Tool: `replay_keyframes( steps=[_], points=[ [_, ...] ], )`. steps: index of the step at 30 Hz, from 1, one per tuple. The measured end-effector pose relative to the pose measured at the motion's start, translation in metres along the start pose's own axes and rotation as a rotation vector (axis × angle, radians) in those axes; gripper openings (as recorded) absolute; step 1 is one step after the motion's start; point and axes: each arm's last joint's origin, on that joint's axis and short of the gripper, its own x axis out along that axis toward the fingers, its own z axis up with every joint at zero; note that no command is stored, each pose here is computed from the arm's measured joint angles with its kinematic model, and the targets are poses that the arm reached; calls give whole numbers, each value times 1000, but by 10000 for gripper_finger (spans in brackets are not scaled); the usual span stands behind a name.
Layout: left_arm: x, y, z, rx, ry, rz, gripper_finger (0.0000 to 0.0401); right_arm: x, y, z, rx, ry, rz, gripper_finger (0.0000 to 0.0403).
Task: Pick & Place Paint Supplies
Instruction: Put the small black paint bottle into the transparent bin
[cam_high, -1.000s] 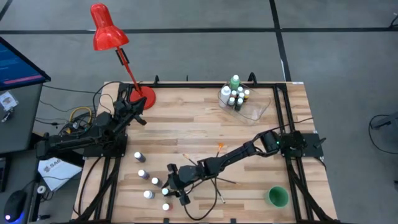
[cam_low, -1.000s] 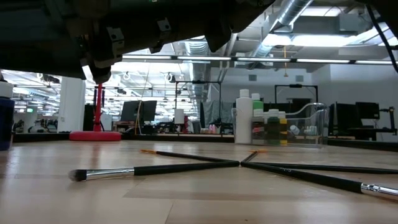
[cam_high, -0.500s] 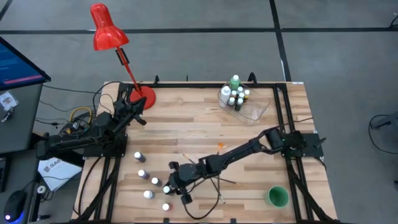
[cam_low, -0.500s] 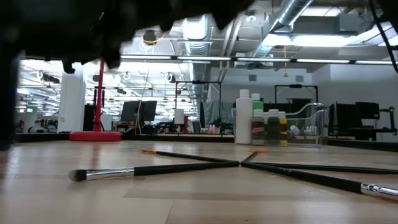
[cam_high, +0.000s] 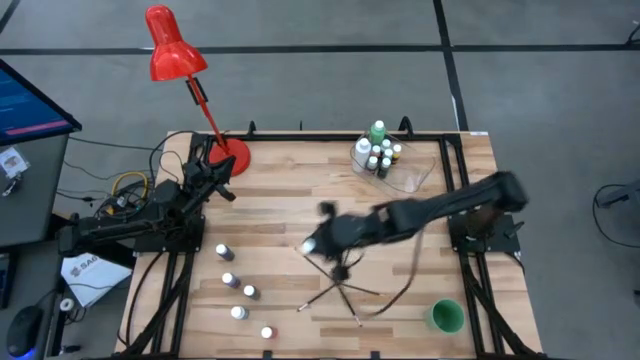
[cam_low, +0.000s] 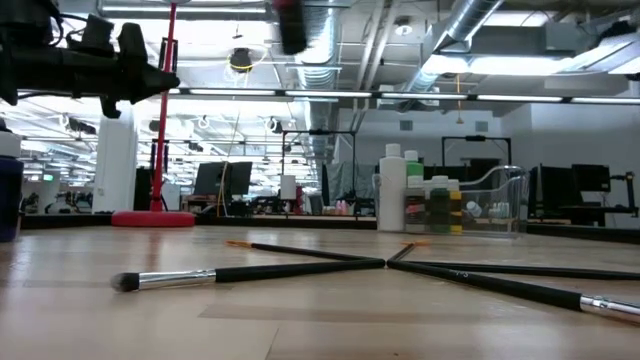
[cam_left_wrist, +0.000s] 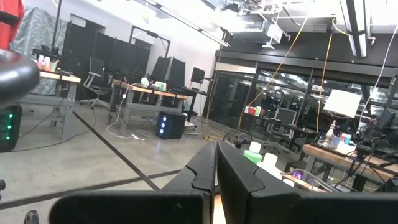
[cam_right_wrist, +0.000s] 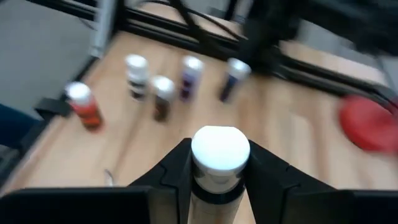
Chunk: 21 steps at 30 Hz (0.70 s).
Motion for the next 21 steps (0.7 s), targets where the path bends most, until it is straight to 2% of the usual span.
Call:
replay_keyframes(
  steps=[4,11,16,21],
  points=[
    [0,0,0,0,0,0,8,-71,-25,-31,111,31,-208,107],
    [0,0,0,0,0,0,8,-151,-45,-125,333,-7,-602,107],
    [0,0,0,0,0,0,8,-165,-52,-186,462,-68,-743,107],
    [0,0,0,0,0,0,8,-164,-59,-226,516,-91,-856,108]
  ],
)
